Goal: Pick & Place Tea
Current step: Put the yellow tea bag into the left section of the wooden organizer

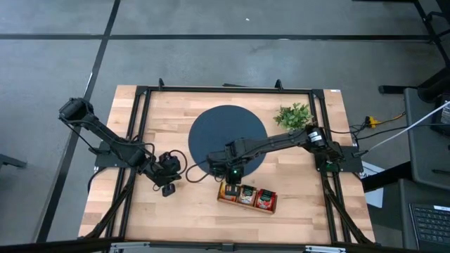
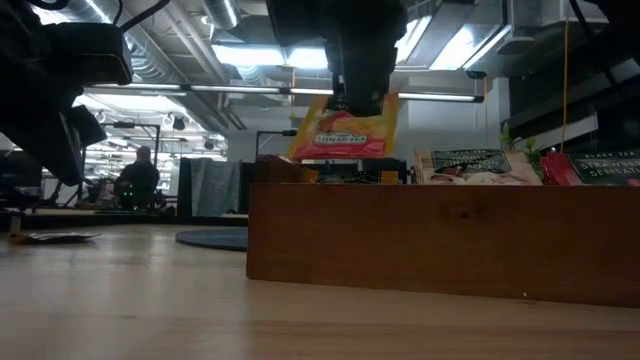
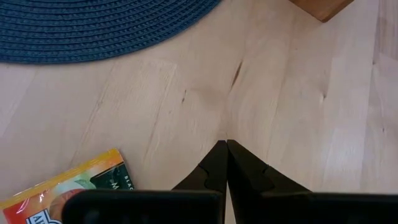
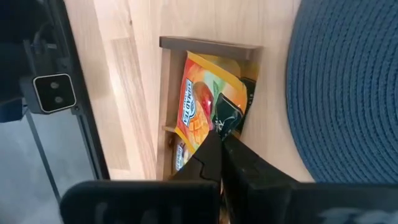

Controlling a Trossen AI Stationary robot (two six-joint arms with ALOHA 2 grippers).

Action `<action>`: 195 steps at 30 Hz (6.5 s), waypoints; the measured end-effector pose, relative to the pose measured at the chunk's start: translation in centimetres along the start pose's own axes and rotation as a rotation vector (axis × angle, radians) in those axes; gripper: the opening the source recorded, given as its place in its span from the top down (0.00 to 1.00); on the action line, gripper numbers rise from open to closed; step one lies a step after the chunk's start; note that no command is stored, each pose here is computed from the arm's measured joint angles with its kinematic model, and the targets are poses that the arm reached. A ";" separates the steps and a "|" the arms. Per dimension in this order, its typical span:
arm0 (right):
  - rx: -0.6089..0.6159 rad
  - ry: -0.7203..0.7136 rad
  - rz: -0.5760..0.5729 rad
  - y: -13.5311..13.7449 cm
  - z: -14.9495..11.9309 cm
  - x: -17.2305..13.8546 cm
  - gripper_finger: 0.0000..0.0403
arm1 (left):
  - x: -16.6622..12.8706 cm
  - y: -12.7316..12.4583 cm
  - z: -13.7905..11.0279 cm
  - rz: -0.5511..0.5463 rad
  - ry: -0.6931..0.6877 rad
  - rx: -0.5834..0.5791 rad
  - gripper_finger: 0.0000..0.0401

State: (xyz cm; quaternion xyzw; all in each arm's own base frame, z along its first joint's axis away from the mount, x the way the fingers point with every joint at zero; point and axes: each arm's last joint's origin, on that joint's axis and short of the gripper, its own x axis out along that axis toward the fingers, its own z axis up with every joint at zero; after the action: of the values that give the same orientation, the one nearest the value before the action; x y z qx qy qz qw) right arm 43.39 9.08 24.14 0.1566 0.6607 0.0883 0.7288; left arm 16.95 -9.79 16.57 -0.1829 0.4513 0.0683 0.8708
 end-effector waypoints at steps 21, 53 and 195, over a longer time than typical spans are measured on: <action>0.007 0.021 -0.015 -0.1 -0.2 0.0 0.96 | 0.0 0.0 0.0 0.000 0.000 0.008 0.99; 0.046 -0.168 0.051 0.2 1.8 -0.3 0.87 | -4.2 4.2 -2.5 0.234 0.163 -0.050 0.99; 0.518 -0.381 0.847 -11.6 5.4 5.5 1.00 | -1.5 0.9 0.2 -0.773 -0.253 -0.219 0.99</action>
State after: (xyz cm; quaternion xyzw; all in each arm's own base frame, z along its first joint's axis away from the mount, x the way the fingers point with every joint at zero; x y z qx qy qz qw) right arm 48.46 -0.49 15.38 0.5979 0.3956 0.1785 0.6739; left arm 15.98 -8.82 17.63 -0.4206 0.2292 -0.1938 0.8562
